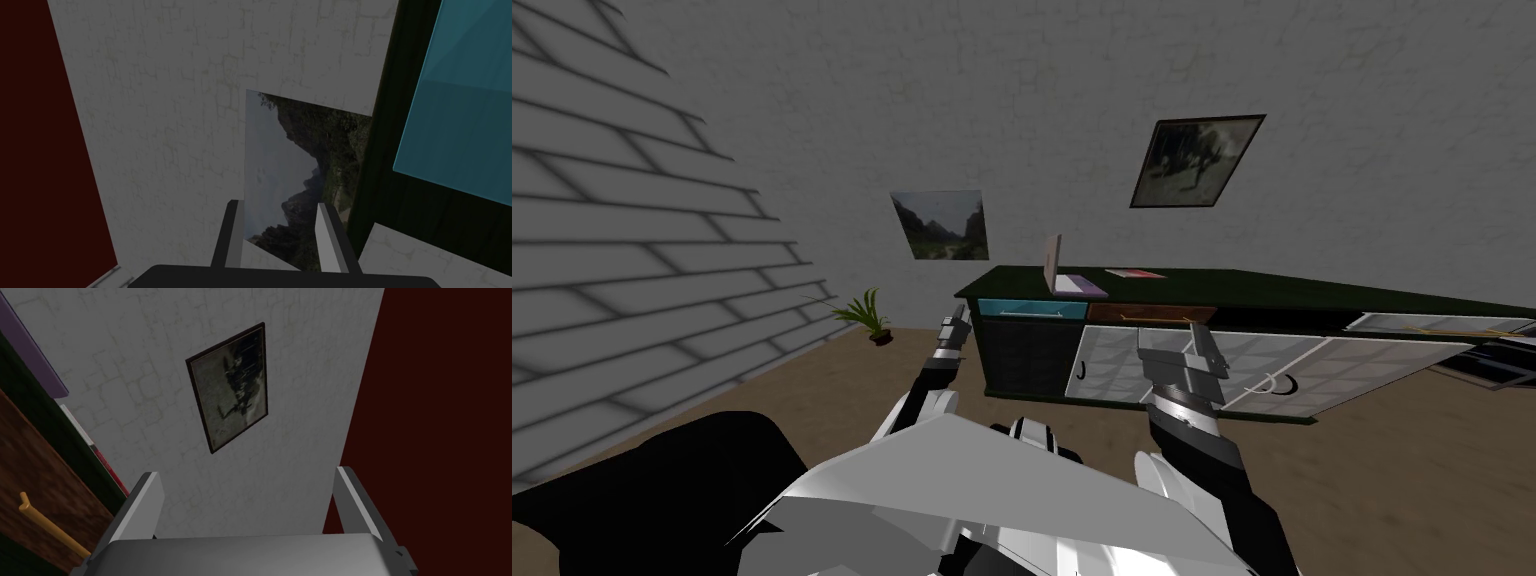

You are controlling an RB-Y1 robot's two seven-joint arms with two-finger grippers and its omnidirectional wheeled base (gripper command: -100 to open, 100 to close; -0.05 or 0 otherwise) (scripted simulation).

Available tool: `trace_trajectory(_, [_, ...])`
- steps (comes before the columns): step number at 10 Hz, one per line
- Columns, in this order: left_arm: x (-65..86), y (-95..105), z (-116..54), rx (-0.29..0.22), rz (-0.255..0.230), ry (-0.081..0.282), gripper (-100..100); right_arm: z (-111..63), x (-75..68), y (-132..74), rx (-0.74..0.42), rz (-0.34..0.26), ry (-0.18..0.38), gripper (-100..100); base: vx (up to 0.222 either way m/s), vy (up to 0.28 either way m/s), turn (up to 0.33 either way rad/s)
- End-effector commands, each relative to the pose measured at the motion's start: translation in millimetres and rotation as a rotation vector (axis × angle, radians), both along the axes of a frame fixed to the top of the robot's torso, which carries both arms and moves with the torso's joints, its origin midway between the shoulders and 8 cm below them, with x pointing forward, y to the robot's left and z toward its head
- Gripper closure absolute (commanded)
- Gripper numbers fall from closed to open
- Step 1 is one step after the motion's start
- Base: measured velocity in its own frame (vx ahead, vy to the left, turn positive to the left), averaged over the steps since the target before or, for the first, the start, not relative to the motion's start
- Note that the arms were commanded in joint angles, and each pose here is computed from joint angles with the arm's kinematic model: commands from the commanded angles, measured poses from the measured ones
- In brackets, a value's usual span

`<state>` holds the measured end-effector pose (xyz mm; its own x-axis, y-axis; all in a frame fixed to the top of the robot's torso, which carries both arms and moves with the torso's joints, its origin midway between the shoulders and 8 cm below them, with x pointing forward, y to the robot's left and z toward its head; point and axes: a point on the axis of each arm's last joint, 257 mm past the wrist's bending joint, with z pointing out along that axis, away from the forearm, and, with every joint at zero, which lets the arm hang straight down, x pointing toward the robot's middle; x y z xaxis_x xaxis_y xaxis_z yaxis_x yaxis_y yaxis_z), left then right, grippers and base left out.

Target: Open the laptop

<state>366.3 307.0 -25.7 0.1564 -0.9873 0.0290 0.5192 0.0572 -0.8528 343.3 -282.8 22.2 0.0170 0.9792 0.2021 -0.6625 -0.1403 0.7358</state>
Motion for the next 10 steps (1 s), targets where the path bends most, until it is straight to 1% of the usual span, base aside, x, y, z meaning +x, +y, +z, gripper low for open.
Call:
trace_trajectory(1, [0.0,0.0,-0.1,0.000,0.000,0.000,0,-7.0,5.5,4.7,-0.095,0.016,0.032,-100,-0.009,0.051,-0.006])
trace_trajectory(2, [0.0,0.0,-0.1,0.000,0.000,0.000,0,-7.1,5.8,6.8,-0.112,0.025,0.035,-100,-0.012,0.040,-0.003])
trace_trajectory(3, [0.0,0.0,-0.1,0.000,0.000,0.000,0,-10.6,8.4,7.7,-0.158,0.028,0.049,-100,-0.010,0.037,-0.002])
trace_trajectory(4, [0.0,0.0,-0.1,0.000,0.000,0.000,0,-10.7,8.6,8.7,-0.167,0.032,0.051,-100,-0.008,0.027,-0.003])
trace_trajectory(5, [0.0,0.0,-0.1,0.000,0.000,0.000,0,-14.3,11.4,9.1,-0.220,0.034,0.066,-100,-0.007,0.039,-0.002])
trace_trajectory(6, [0.0,0.0,-0.1,0.000,0.000,0.000,0,-14.4,11.5,10.1,-0.229,0.039,0.067,-100,-0.008,0.038,-0.002])
trace_trajectory(7, [0.0,0.0,-0.1,0.000,0.000,0.000,0,-17.9,14.5,9.5,-0.284,0.037,0.081,-100,-0.007,0.048,-0.001])
trace_trajectory(8, [0.0,0.0,-0.1,0.000,0.000,0.000,0,-18.1,14.6,10.9,-0.297,0.044,0.083,-100,-0.004,0.041,-0.003])
trace_trajectory(9, [0.0,0.0,-0.1,0.000,0.000,0.000,0,-21.2,17.7,9.3,-0.352,0.038,0.096,-100,-0.012,0.044,0.001])
trace_trajectory(10, [0.0,0.0,-0.1,0.000,0.000,0.000,0,-21.5,17.9,11.1,-0.371,0.047,0.098,-100,-0.009,0.048,0.000])
